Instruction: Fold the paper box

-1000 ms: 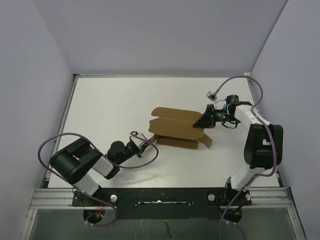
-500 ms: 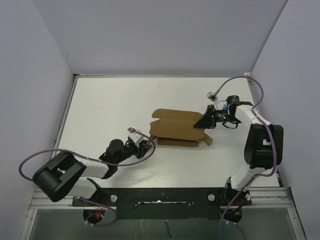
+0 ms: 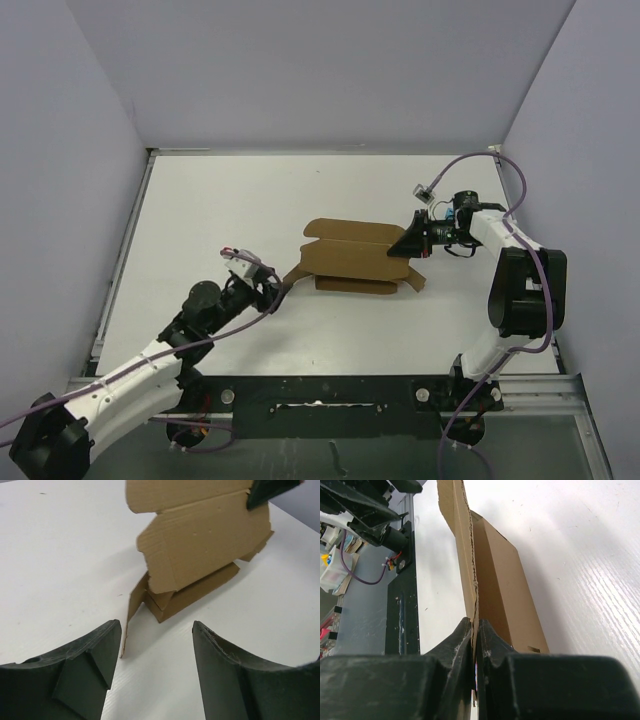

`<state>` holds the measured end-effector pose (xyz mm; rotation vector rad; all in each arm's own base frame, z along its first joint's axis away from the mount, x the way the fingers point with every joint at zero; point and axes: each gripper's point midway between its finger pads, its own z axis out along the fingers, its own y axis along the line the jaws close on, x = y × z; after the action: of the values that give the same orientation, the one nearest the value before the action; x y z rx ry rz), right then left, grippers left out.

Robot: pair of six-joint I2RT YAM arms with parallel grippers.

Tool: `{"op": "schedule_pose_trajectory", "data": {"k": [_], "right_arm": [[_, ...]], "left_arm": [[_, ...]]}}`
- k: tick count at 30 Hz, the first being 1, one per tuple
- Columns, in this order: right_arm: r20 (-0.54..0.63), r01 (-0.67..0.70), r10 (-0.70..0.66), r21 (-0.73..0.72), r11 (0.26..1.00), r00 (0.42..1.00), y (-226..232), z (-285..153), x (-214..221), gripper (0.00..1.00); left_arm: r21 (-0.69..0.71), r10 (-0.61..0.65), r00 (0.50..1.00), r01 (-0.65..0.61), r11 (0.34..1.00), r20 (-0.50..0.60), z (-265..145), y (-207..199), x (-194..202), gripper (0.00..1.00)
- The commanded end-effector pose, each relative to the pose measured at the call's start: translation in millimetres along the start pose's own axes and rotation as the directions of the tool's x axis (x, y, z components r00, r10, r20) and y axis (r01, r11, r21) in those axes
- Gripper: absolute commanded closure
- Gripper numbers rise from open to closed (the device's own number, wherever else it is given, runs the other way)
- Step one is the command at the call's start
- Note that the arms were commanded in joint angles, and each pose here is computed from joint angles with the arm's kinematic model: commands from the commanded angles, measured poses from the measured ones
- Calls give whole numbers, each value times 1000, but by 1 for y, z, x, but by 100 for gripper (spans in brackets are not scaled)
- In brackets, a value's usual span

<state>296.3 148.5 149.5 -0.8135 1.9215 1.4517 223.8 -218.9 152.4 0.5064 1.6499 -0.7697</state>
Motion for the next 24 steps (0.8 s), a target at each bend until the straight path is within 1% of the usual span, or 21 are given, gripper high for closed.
{"op": "schedule_pose_trajectory", "data": {"k": [1,3,5,7,8,10,12,15,19,24], "right_arm": [[17,74,-74,19,997,997,2,-5,-18,100],[17,75,-75,19,997,997,2,-5,-18,100],[17,76,-76,19,997,997,2,-6,-18,100],[17,74,-74,18,997,997,2,-5,-18,100],[17,73,-73,18,997,997,2,-5,-18,100],[18,75,-75,18,997,997,2,-6,-19,100],[18,73,-74,18,997,997,2,-5,-19,100],[18,73,-74,18,997,997,1,-5,-18,100],[18,69,-69,17,997,997,0,-5,-18,100],[15,69,-69,18,997,998,0,-5,-17,100]], "left_arm": [[-212,-20,1000,19,977,-4,-8,33,-23,44],[-296,-19,1000,12,955,-21,-10,50,-22,49],[-350,-33,998,15,937,-47,-8,67,-16,60],[-372,-69,995,35,928,-76,-2,87,-8,66],[-359,-86,992,48,932,-89,3,93,-3,68],[-298,-72,993,41,954,-94,16,97,4,70],[-213,-29,996,11,977,-81,29,91,9,70],[-95,39,997,-45,994,-62,43,80,16,70],[31,97,994,-96,995,-50,53,65,28,68],[113,132,990,-126,986,-46,56,54,41,65]]}}
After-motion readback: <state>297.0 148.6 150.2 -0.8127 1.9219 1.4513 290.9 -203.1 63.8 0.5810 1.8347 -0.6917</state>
